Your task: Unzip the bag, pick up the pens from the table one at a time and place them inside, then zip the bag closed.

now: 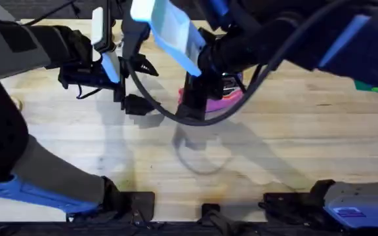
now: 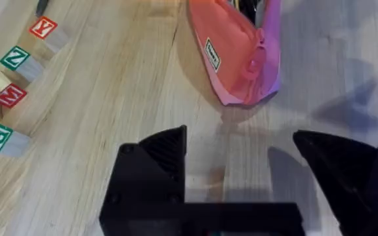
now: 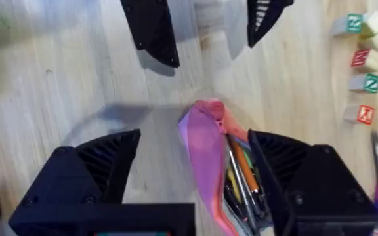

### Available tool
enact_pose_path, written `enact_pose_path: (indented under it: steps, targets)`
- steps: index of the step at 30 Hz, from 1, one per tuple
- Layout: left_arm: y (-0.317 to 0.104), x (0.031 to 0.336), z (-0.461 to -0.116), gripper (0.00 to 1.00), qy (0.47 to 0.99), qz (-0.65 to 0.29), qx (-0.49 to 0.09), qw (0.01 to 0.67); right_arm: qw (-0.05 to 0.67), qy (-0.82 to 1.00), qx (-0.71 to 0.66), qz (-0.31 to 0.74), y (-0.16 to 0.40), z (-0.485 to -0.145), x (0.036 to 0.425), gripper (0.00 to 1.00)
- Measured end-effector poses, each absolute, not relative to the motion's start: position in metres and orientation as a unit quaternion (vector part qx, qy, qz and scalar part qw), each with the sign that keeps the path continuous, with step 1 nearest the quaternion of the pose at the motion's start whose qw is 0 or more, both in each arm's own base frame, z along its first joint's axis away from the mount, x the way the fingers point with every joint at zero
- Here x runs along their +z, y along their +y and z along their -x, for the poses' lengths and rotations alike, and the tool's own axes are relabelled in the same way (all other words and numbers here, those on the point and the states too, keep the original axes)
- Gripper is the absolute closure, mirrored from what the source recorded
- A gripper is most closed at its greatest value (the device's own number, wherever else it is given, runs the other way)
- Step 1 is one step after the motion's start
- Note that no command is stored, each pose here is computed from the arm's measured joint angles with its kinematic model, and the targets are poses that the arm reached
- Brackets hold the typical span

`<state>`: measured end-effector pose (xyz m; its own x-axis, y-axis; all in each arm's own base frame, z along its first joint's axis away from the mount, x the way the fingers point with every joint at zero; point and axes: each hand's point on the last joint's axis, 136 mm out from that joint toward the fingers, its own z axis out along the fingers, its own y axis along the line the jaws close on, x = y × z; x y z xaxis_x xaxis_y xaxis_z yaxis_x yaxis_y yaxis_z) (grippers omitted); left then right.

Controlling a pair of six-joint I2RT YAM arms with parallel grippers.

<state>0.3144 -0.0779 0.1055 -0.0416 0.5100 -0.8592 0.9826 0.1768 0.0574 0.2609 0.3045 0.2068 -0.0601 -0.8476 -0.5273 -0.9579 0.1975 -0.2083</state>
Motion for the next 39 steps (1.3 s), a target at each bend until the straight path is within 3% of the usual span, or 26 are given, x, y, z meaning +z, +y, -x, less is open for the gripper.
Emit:
enact_pose_path:
  steps: [18, 32, 35, 36, 39]
  targets:
    - [-0.078, 0.106, -0.314, 0.007, 0.657, -0.568, -0.299, 0.396, 0.239, 0.704, 0.078, 0.664, 0.327, -0.286, 0.14, 0.004]
    - [-0.078, 0.107, -0.315, 0.007, 0.656, -0.567, -0.3, 0.398, 0.246, 0.74, 0.055, 0.623, 0.312, -0.334, 0.113, 0.007]
    - [-0.078, 0.107, -0.315, 0.007, 0.656, -0.567, -0.3, 0.399, 0.245, 0.744, 0.056, 0.619, 0.311, -0.335, 0.112, 0.046]
    - [-0.079, 0.107, -0.315, 0.007, 0.655, -0.566, -0.301, 0.399, 0.245, 0.745, 0.057, 0.617, 0.312, -0.335, 0.112, 0.124]
    - [-0.079, 0.107, -0.315, 0.007, 0.655, -0.566, -0.301, 0.4, 0.244, 0.747, 0.057, 0.616, 0.312, -0.335, 0.11, 0.192]
